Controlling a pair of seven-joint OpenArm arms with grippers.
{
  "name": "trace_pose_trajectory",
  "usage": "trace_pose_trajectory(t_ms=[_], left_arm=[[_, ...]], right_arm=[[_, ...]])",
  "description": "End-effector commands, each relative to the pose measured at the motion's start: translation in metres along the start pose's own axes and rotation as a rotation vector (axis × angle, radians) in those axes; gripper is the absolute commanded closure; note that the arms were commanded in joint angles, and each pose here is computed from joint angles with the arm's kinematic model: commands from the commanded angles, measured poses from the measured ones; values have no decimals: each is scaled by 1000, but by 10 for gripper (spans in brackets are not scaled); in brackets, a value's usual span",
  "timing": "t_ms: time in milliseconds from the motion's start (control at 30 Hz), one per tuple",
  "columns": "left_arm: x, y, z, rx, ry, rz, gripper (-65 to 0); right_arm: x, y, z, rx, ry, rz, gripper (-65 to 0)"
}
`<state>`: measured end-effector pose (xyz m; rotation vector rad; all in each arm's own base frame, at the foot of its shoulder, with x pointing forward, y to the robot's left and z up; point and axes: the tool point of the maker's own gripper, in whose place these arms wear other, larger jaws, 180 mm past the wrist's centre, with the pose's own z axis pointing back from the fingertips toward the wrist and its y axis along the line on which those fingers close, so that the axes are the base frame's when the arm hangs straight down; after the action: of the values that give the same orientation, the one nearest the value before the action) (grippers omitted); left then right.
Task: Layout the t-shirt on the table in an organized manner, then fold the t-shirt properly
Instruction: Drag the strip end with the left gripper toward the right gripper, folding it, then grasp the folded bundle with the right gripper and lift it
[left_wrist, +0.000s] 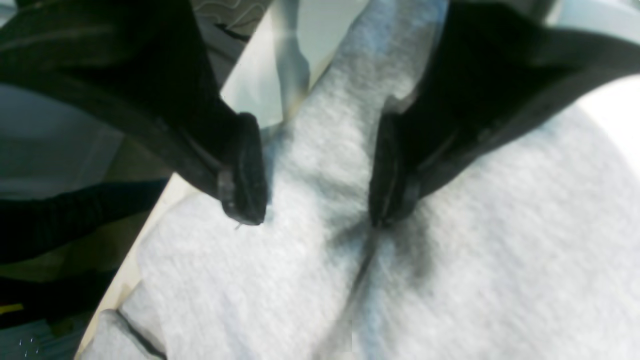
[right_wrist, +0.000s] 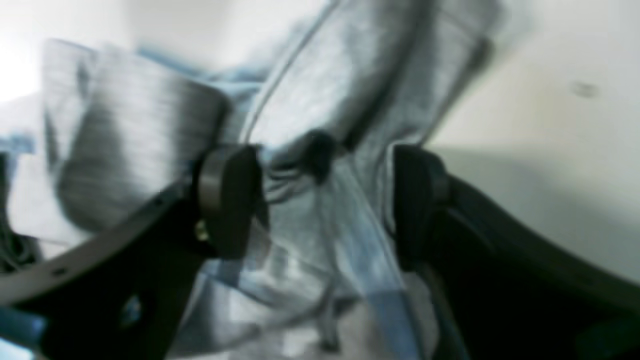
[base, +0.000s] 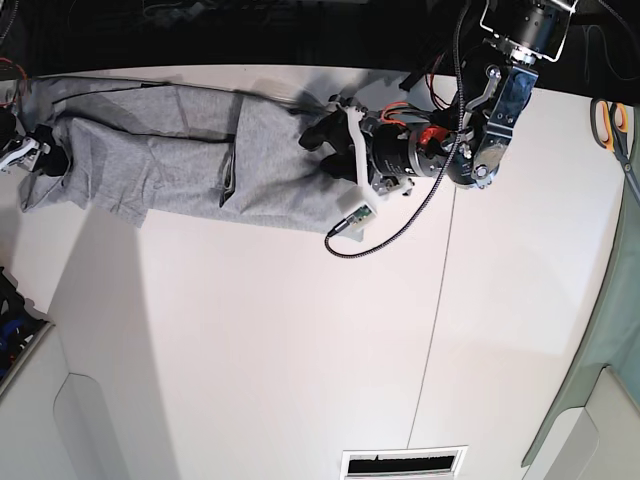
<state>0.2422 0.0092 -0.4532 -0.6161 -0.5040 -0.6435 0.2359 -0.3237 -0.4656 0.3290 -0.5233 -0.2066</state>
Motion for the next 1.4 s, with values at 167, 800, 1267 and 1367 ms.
trace_pose_trajectory(t_ms=[167,800,1267,1367], left_arm=[[4,50,-4,80,58,42,-369],[121,39,29,-18,-135,-90,-369],[63,51,9,46,-34,1,-369],[37,54,-1,35,10,68,-369]], right_arm=[[-6,13,-5,39,20,-19,-369],[44,-35,41,-59,-167,-100,0],[108,-12,90,18,-251,6,0],[122,20,91,64,-305,77,0]])
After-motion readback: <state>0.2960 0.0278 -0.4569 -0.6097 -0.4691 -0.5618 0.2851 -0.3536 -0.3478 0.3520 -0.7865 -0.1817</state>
